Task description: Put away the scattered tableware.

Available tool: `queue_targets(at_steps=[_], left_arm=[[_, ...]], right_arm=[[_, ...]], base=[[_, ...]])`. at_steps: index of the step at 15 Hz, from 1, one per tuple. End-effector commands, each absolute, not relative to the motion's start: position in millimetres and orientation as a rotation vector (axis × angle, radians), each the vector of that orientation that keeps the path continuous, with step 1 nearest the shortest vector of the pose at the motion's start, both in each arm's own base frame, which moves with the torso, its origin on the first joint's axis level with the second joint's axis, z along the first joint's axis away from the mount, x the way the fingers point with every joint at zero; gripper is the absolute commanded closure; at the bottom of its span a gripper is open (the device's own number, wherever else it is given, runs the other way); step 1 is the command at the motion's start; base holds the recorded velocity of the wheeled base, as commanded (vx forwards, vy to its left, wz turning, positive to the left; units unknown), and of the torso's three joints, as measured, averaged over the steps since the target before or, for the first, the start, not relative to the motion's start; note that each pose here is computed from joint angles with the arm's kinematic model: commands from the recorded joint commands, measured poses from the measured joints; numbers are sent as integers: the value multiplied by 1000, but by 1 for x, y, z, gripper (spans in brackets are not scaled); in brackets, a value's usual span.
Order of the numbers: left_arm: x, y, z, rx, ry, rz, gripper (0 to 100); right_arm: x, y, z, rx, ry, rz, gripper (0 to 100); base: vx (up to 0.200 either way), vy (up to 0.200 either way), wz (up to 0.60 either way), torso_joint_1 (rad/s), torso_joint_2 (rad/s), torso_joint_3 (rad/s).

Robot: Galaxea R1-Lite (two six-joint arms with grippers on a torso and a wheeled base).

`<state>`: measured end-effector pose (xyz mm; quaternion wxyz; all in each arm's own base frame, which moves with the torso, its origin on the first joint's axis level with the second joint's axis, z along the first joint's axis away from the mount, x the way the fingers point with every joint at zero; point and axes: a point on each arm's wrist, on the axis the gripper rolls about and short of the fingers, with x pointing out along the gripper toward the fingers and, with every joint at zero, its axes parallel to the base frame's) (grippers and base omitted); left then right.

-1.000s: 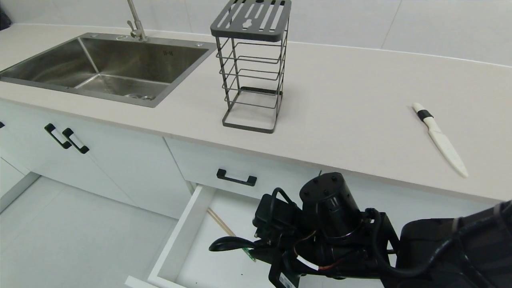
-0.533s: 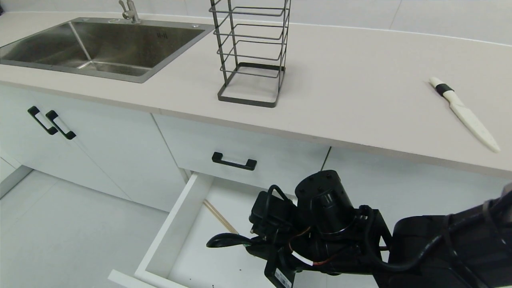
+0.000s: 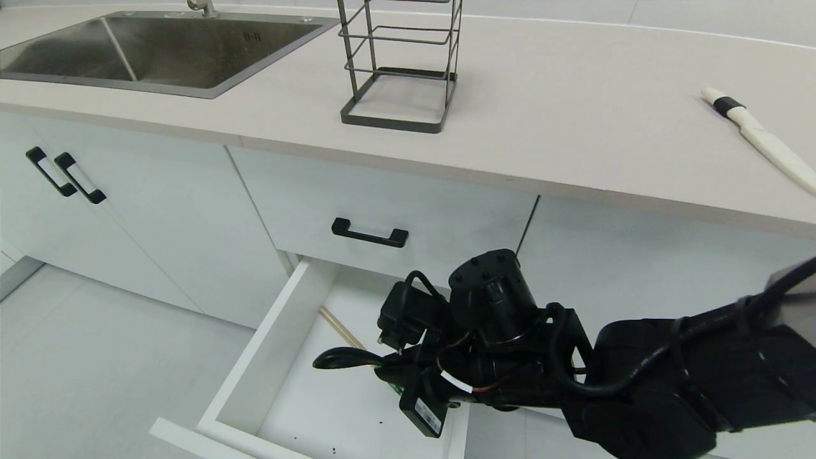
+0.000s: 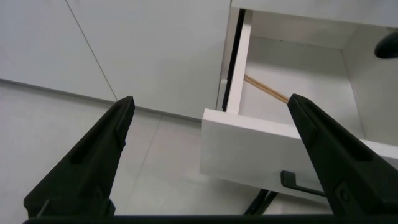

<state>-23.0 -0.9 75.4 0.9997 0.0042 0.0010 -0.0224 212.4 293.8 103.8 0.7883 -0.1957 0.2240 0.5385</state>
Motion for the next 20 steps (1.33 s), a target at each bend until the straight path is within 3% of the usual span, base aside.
queue_targets(at_steps=[1,20], left_arm=[[-23,-1,75,8,3,-44,0],[-23,-1,75,8,3,-44,0]], right_arm=[[221,300,92,-430,504,1152,100],[261,340,42,-460,549,1125,100]], base=[[0,0,0,-17,56,41],[0,0,0,-1,5,4]])
